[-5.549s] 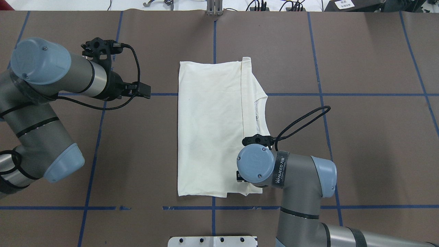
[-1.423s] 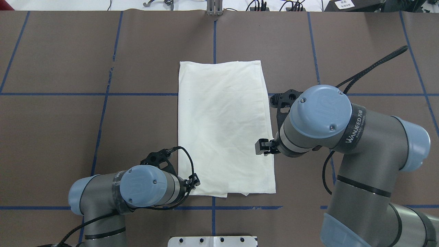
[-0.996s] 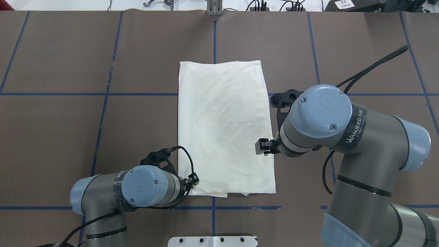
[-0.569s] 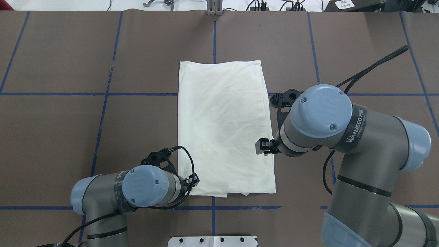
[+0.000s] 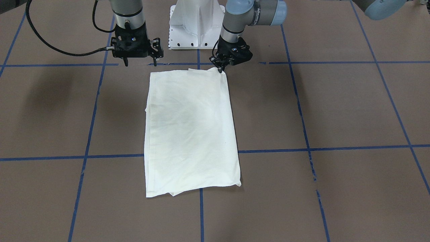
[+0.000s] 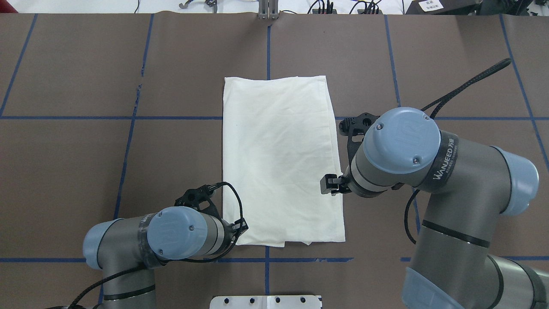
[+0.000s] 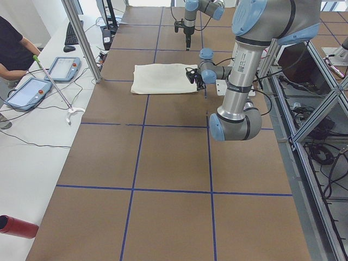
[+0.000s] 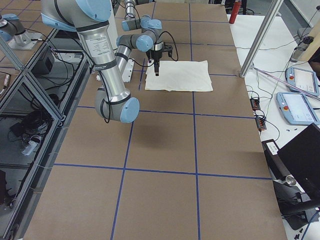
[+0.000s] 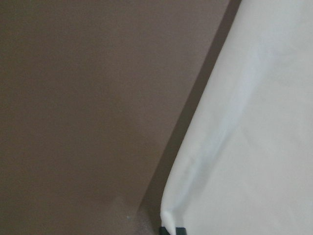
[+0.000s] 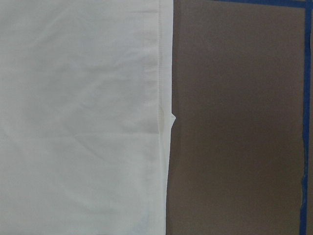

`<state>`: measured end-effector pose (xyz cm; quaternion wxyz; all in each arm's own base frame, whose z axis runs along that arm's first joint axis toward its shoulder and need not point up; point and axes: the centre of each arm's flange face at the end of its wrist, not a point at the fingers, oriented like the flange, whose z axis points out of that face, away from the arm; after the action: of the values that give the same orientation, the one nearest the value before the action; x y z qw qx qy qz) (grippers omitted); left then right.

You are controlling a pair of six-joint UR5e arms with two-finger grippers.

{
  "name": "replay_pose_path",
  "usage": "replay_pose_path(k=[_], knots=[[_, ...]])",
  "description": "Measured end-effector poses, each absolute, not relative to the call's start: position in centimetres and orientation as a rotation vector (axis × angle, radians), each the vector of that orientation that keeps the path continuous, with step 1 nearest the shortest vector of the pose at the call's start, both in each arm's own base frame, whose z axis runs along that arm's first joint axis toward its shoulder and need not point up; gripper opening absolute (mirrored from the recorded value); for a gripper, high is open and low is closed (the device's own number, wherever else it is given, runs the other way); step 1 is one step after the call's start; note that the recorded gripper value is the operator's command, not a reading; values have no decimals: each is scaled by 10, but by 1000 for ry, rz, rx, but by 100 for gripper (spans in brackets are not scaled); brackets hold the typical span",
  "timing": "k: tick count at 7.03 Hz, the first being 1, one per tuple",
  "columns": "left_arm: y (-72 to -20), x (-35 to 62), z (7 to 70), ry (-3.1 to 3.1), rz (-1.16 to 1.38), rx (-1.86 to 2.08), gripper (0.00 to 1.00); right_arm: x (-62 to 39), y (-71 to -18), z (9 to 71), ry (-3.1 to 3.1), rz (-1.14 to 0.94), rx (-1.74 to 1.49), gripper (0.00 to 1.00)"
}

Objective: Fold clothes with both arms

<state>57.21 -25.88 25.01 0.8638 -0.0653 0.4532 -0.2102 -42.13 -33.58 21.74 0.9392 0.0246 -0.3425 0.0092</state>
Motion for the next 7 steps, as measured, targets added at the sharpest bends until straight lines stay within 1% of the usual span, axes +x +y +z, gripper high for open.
replay_pose_path(k=[2,4,7], knots=[[-257,566,240,968,-388,-114,0,-448,-314,221,-745,184,-23,100],[-256,566,236,974,-375,-110,0,-477,-293,237,-809,353,-88,100],[-256,566,235,978,-372,-112,0,-512,-297,268,-806,521,-134,100]])
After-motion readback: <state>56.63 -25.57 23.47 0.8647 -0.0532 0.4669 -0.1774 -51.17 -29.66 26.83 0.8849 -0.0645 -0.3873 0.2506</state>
